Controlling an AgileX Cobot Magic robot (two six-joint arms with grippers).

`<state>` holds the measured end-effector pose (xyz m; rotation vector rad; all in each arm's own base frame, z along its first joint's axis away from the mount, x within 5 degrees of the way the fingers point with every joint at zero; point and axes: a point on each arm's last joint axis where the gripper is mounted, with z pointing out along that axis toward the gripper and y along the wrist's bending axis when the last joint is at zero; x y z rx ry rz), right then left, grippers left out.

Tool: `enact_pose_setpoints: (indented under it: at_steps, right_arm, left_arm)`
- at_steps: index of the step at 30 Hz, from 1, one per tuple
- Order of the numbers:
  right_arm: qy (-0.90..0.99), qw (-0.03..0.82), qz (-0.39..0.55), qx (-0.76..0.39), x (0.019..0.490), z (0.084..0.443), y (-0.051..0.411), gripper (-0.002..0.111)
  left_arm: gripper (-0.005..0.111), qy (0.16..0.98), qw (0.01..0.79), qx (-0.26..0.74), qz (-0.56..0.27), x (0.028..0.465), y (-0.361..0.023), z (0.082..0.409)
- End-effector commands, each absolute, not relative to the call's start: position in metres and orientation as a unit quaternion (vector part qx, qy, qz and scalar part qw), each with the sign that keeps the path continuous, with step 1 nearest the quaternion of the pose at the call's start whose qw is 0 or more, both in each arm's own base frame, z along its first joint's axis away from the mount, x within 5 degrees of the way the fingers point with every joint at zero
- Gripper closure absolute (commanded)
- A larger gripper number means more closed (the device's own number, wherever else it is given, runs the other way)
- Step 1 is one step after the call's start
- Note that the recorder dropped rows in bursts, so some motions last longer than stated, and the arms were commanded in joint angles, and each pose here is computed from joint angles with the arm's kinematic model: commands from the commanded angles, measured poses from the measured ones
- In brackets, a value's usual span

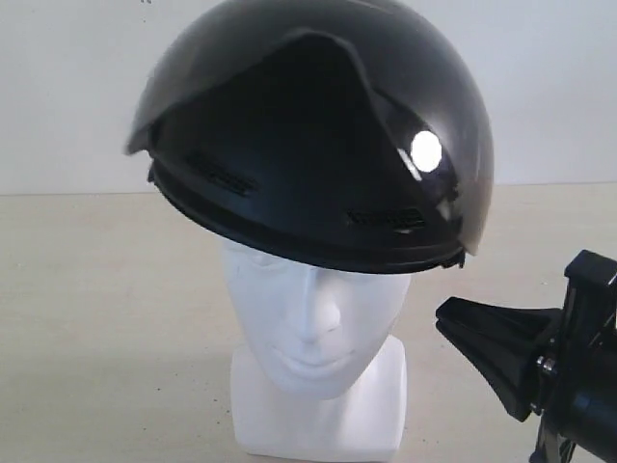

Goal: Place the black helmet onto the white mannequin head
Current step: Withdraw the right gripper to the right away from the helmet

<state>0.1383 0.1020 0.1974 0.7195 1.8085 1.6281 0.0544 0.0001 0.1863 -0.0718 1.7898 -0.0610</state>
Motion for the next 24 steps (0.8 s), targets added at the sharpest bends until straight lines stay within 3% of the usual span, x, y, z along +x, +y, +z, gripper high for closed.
enact_pose_setpoints:
  at_steps: [1, 6, 16, 21, 24]
  right_arm:
    - [0.683, 0.305, 0.610, 0.262, 0.140, 0.200, 0.103, 0.095]
    - [0.682, 0.305, 0.609, 0.264, 0.140, 0.199, 0.103, 0.084]
    - [0.730, 0.304, 0.539, 0.292, 0.141, 0.184, 0.097, 0.084]
    - [0.721, 0.345, 0.505, 0.328, 0.140, 0.183, 0.083, 0.084]
    - [0.715, 0.380, 0.496, 0.314, 0.139, 0.190, 0.078, 0.093]
  left_arm:
    - [0.102, 0.780, 0.625, -0.032, -0.028, 0.054, 0.000, 0.185]
    - [0.102, 0.780, 0.625, -0.032, -0.028, 0.054, 0.000, 0.185]
    - [0.102, 0.780, 0.625, -0.032, -0.028, 0.054, 0.000, 0.185]
    - [0.102, 0.780, 0.625, -0.032, -0.028, 0.054, 0.000, 0.185]
    - [0.102, 0.780, 0.625, -0.032, -0.028, 0.054, 0.000, 0.185]
